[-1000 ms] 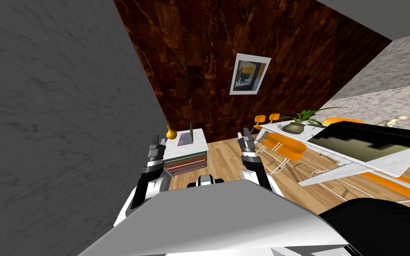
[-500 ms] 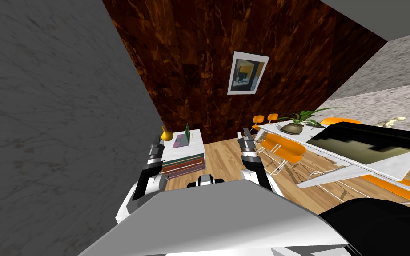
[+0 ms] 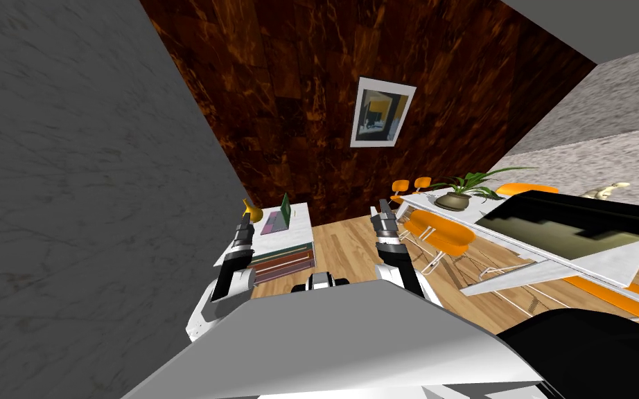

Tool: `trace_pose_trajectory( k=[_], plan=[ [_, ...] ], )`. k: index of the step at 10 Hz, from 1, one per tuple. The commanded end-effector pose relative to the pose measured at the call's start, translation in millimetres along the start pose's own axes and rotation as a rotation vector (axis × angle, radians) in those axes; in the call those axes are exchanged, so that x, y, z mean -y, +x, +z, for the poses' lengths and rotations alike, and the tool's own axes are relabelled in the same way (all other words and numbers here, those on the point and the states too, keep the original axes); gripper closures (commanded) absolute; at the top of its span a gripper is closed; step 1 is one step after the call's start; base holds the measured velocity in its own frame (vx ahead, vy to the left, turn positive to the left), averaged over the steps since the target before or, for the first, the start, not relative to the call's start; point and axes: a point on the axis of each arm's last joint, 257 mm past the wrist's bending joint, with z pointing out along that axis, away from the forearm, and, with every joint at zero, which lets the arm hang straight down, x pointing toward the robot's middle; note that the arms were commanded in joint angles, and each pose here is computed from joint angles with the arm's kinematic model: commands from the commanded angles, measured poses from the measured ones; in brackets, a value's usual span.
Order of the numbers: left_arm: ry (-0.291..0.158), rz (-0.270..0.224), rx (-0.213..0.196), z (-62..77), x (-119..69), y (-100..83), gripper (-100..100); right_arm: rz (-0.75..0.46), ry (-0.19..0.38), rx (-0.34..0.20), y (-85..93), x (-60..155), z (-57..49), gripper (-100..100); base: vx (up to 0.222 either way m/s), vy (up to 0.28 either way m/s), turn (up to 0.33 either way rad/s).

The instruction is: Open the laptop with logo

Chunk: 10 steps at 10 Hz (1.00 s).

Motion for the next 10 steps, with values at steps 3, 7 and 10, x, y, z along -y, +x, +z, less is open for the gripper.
trace_pose_trajectory(
  k=[3, 7, 10],
  plan=[
    [-0.106, 0.056, 0.023, 8.1, -45.7, -11.1, -100, 0.000, 0.000, 0.000, 0.0, 0, 0.0, 0, 0.066, -0.088, -0.020],
    [-0.205, 0.100, 0.043, 11.4, -87.4, -23.9, -100, 0.000, 0.000, 0.000, 0.0, 0, 0.0, 0, 0.058, -0.107, -0.022],
    [-0.285, 0.137, 0.055, 12.7, -119.8, -36.1, -100, 0.000, 0.000, 0.000, 0.0, 0, 0.0, 0, 0.065, -0.102, -0.025]
  ],
)
